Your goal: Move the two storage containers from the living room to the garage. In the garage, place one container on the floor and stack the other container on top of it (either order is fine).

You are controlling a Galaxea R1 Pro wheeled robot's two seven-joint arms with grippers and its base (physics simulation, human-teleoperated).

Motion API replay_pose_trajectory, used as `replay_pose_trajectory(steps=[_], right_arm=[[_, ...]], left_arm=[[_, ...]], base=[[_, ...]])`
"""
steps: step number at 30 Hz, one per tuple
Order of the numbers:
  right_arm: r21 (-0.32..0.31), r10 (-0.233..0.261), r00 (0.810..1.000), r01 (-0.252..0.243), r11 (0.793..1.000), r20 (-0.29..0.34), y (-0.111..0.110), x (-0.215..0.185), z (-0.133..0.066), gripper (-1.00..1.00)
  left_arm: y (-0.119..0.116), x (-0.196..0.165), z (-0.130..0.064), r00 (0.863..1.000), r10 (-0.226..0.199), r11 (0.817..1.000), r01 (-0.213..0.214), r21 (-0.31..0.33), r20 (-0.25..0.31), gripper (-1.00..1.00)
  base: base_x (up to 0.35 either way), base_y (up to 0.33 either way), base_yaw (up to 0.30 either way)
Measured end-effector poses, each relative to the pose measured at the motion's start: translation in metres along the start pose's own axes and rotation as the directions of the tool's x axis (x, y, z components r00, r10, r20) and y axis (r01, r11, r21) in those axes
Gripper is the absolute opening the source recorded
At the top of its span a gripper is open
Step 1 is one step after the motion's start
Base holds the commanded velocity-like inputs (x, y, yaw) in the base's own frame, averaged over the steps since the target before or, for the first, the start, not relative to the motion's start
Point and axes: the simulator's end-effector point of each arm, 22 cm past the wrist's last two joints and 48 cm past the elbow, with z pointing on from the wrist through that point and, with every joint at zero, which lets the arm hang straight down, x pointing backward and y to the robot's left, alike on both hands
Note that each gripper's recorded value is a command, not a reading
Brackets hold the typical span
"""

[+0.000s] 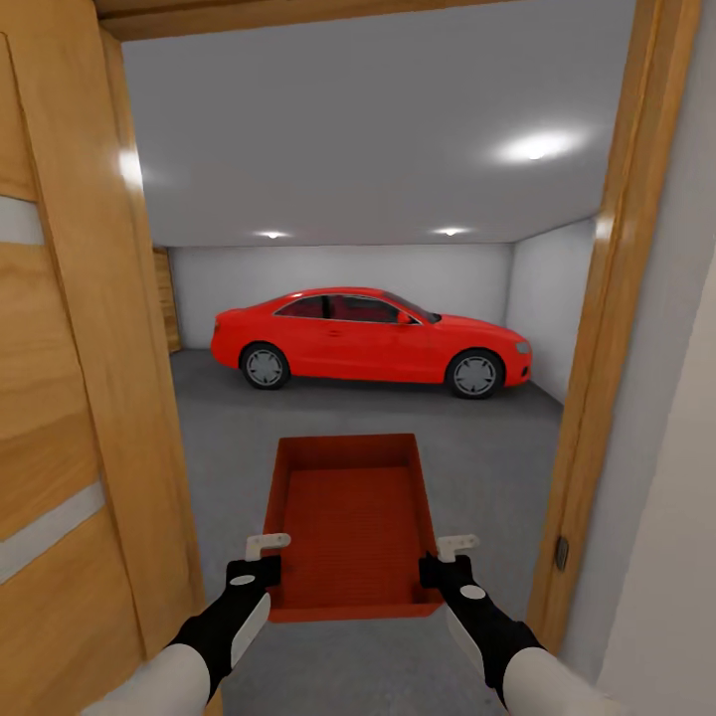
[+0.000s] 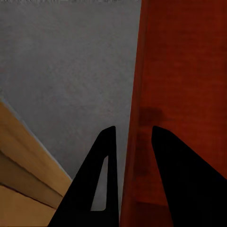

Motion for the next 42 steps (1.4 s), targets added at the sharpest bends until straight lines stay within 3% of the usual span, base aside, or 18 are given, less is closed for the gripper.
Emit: replay_pose_trajectory(steps=[21,42], right_arm=[[0.000,-0.001,1.000,0.001,1.000,-0.001,0.0005,-0.0001,0.0000,-1.00],[0.000,0.000,1.000,0.000,1.000,0.000,0.0008,-0.0003,-0.0003,-1.00]], left_arm=[[0.0005,0.0002,0.0001,1.000,0.000,1.000,0.000,0.000,0.000,-1.00],[0.0007,0.0002,0.0000,1.000,-0.003,1.000,0.003,0.002,-0.001,-1.00]], base=[[0.045,0.030,-0.173],[0.311,0.037,-0.001]])
